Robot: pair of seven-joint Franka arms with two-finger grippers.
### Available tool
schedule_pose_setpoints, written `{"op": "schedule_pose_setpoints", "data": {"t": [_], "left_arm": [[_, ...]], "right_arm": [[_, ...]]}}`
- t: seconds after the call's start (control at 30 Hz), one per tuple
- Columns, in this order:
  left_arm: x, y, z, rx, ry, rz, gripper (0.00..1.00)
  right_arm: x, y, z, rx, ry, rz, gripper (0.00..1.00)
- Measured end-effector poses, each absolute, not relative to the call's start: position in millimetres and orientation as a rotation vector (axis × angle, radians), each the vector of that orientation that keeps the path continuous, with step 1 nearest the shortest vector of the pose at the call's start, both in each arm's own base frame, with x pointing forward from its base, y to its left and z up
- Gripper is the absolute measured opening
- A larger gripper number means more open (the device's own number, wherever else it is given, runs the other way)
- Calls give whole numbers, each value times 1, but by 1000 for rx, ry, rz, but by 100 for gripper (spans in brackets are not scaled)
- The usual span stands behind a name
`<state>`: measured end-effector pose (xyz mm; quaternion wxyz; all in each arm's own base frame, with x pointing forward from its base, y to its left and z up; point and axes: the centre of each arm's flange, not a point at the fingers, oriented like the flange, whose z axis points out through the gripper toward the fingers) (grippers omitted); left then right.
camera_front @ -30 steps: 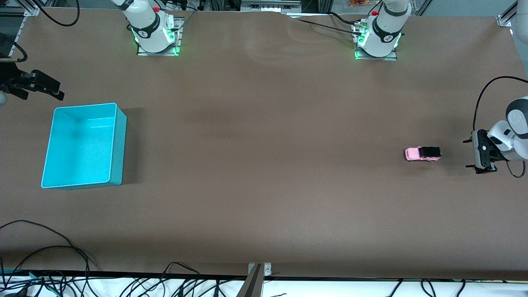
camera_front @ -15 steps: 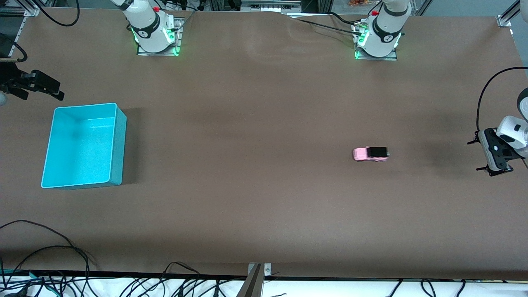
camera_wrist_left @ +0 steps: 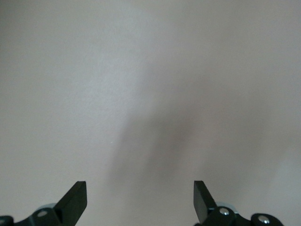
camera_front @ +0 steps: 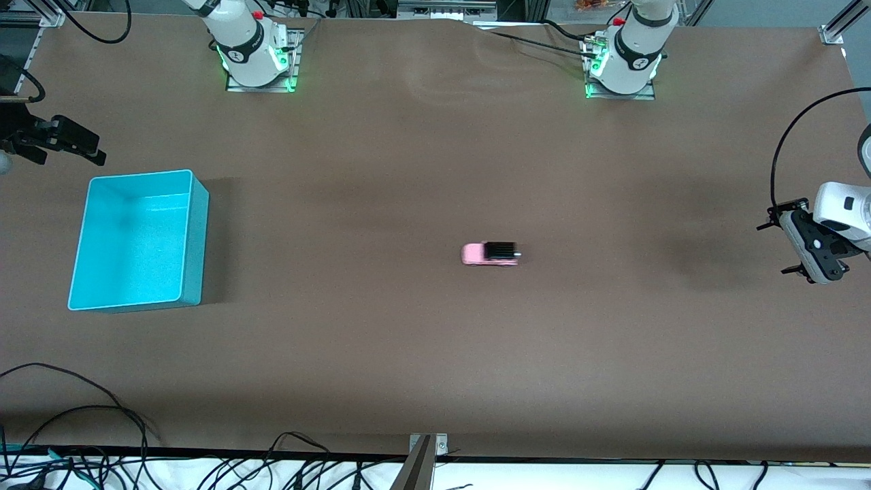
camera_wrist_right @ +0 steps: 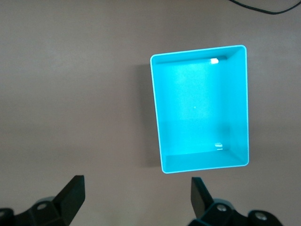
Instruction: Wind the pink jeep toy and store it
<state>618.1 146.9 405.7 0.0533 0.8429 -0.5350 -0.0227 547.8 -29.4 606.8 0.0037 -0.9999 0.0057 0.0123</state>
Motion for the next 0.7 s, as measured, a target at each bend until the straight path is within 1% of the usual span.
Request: {"op": "schedule_pose_setpoints", "data": {"t": [0.43, 0.7], "left_arm": [[624, 106, 448, 2661, -1386, -130, 100], [628, 90, 476, 2776, -1225, -100, 100]], "right_arm": [[548, -29, 607, -3134, 18, 39, 100], [548, -29, 607, -3134, 18, 40, 100]]}}
